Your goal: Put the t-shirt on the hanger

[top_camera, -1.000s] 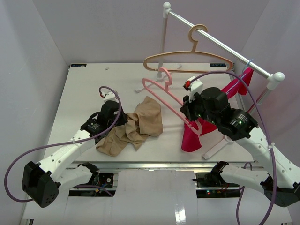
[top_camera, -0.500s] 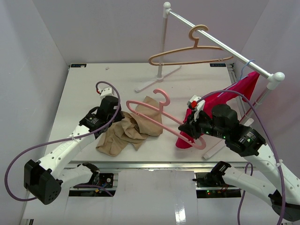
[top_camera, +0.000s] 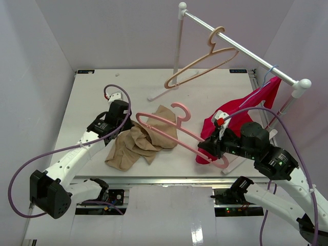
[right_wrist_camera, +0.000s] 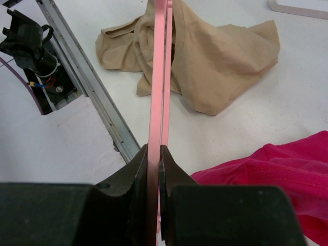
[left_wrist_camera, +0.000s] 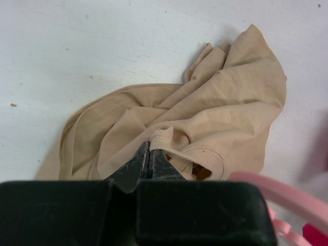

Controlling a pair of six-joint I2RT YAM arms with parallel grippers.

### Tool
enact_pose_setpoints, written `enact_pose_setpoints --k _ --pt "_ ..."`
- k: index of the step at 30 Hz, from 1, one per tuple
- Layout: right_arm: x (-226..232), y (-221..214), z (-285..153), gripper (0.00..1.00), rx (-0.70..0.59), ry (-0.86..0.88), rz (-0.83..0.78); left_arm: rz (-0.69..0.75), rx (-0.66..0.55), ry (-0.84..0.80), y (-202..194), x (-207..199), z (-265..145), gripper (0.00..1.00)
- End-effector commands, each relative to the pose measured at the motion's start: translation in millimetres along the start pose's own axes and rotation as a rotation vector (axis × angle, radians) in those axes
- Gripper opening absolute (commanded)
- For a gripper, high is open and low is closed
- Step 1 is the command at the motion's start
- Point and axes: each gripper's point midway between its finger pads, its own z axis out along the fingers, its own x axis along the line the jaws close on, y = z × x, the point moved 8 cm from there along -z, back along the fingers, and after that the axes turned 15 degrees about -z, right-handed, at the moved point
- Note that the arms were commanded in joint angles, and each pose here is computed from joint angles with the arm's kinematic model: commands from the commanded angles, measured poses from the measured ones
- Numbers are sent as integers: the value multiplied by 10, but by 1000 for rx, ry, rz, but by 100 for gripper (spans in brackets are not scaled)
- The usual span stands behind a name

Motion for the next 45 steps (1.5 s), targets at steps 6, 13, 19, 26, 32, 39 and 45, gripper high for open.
enact_pose_setpoints --k 6,13,19,26,32,39,45 --pt "20 26 164 8 -2 54 -13 -15 9 -135 151 -193 -188 0" --pt "-36 -24 263 8 39 18 -4 -11 -4 -183 196 -203 -317 0" --pt "-125 -41 331 8 65 -53 -7 9 1 -214 212 -215 -385 0" --pt "-72 -35 446 8 37 37 -18 93 -26 -278 308 -309 -415 0" --pt "-1 42 557 8 -35 155 -50 195 -42 -383 470 -507 -514 0" --pt "21 186 652 8 -157 212 -84 305 3 -636 552 -725 -869 0" --pt "-42 247 854 8 -351 150 -97 347 73 -848 541 -857 -1175 0"
